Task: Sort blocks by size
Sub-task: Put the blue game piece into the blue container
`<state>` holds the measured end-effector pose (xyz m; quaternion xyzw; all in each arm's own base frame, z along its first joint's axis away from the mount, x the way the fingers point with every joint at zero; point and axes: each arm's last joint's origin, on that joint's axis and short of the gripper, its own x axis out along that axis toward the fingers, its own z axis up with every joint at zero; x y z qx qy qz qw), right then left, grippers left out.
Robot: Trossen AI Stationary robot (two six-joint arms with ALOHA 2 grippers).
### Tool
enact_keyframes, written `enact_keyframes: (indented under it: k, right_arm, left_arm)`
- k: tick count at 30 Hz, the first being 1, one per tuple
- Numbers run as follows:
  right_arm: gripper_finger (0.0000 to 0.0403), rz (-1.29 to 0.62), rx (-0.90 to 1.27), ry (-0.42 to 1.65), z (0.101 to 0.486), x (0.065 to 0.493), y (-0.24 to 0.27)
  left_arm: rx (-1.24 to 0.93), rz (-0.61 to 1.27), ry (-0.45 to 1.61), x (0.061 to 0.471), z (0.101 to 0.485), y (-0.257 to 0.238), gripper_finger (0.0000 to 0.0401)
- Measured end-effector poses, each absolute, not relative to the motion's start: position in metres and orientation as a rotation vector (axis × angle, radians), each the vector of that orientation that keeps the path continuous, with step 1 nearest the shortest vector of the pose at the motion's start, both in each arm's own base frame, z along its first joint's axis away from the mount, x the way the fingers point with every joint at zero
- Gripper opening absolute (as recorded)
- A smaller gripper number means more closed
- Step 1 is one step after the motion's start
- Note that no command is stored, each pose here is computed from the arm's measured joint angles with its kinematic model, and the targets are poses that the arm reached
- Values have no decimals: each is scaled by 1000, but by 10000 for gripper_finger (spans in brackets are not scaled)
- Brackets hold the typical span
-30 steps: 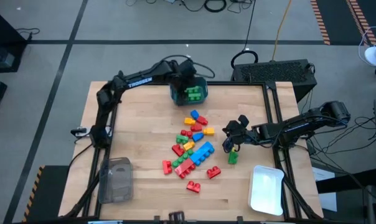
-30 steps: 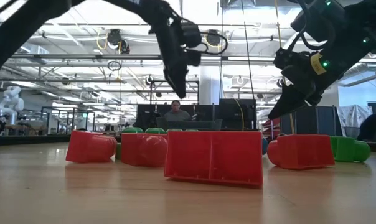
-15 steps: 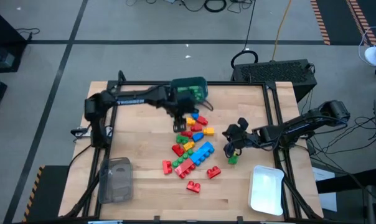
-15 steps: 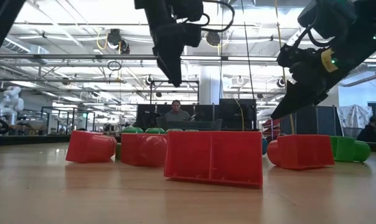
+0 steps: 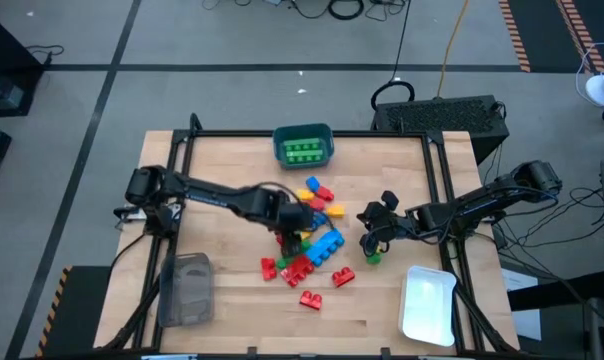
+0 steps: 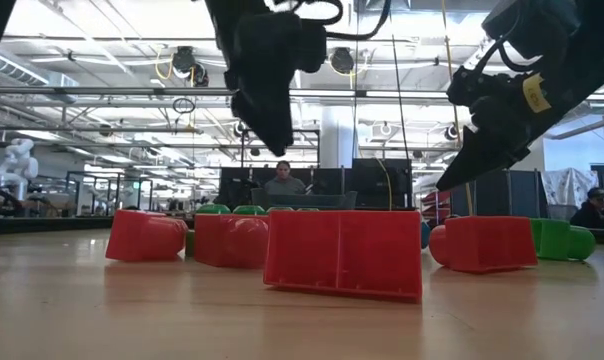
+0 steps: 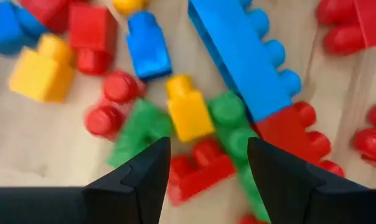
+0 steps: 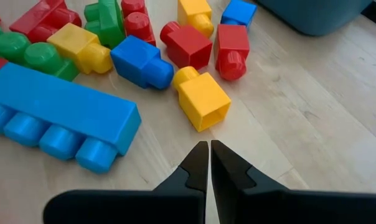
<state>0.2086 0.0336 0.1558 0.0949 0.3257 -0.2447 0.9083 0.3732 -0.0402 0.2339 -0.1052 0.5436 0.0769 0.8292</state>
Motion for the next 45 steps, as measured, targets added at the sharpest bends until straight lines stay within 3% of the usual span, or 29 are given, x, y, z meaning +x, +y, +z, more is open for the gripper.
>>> enact_keyframes:
  k: [11,22,31,41,45]
  right_arm:
    - [4,-507,197,670,156,209,33]
    - [4,-500,183,670,156,209,33]
    - [4,-497,180,671,156,209,34]
    - [4,-502,177,671,156,209,33]
    - [4,-502,176,673,156,209,33]
  left_arm:
    - [-460,191,1015,391,228,-68,217]
    - [-457,206,1068,415,169,-78,217]
    - [-391,212,1023,424,163,-78,221]
    - [-406,190,919,435,172,-70,340]
    - [-390,232,904,435,172,-65,369]
